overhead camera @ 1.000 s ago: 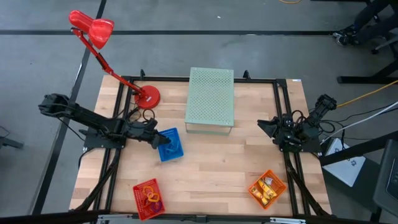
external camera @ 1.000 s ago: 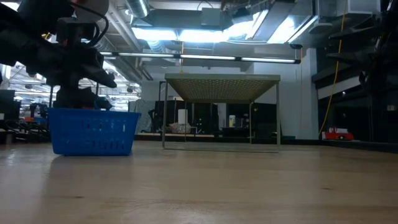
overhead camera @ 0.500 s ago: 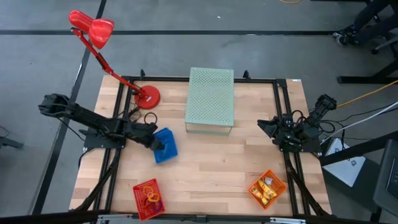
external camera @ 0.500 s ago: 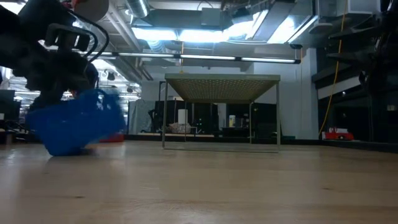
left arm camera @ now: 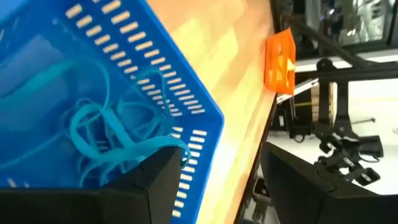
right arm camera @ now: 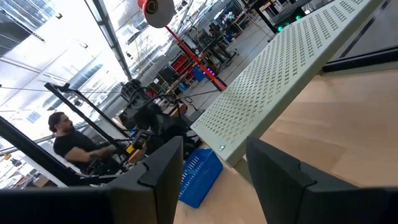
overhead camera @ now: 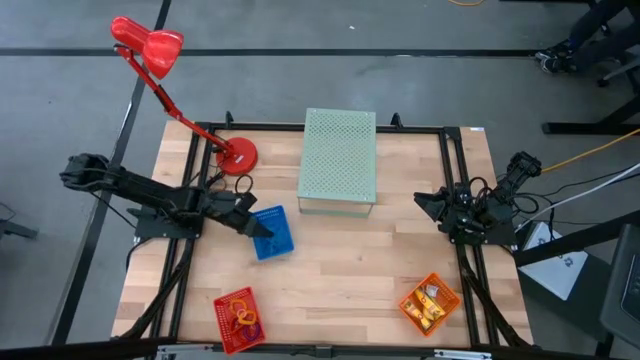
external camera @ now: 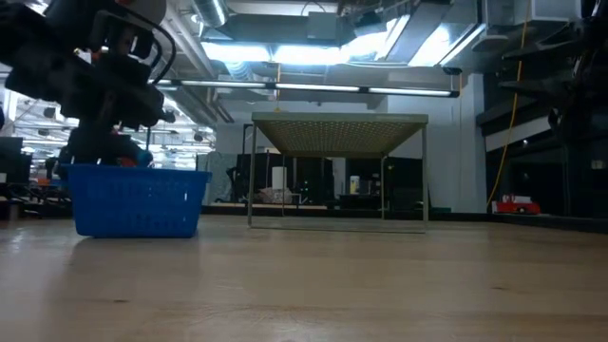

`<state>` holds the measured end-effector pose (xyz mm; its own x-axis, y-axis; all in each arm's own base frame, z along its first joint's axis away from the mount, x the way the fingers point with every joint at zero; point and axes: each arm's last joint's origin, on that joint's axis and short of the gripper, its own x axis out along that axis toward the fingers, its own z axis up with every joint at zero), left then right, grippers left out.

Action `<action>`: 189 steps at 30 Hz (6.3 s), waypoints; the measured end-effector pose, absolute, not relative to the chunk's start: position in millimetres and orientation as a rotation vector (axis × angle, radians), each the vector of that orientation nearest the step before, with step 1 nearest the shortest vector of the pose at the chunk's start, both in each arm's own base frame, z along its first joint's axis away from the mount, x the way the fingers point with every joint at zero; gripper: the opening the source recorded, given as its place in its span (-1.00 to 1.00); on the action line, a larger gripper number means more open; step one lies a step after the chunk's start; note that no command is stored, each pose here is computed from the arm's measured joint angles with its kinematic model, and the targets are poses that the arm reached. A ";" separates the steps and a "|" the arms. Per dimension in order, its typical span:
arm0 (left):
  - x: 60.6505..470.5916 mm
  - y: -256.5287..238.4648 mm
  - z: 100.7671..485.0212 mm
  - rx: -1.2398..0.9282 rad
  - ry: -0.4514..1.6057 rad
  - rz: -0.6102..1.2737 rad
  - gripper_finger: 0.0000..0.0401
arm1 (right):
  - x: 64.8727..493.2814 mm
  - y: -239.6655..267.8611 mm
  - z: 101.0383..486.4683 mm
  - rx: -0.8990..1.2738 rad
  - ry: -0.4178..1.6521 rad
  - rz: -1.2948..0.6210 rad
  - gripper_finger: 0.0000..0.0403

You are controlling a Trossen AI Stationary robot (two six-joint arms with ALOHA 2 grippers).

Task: Pick & Place Office Desk Supplies
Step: Put the blue rubber band into the blue basket, then return to Home Position

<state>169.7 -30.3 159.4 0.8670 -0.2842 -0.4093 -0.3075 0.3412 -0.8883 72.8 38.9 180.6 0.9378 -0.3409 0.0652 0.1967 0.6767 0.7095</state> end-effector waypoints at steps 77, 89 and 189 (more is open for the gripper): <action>93.8 -3.6 190.9 -0.354 -0.236 -0.098 0.08 | 62.7 55.4 214.3 0.408 -0.405 0.560 -0.11; 97.0 -1.5 170.9 -0.376 -0.048 0.010 0.08 | 68.9 60.0 195.4 0.363 -0.202 0.509 -0.11; 107.4 -2.4 155.0 -0.165 0.140 0.012 0.08 | 72.0 65.1 172.6 0.221 0.012 0.534 -0.11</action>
<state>107.4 -2.4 155.0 0.9902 -0.0001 -0.1396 -0.0229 0.9863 -0.1633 72.0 65.1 172.6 0.8611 0.5063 0.0461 -0.5037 0.8375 0.2119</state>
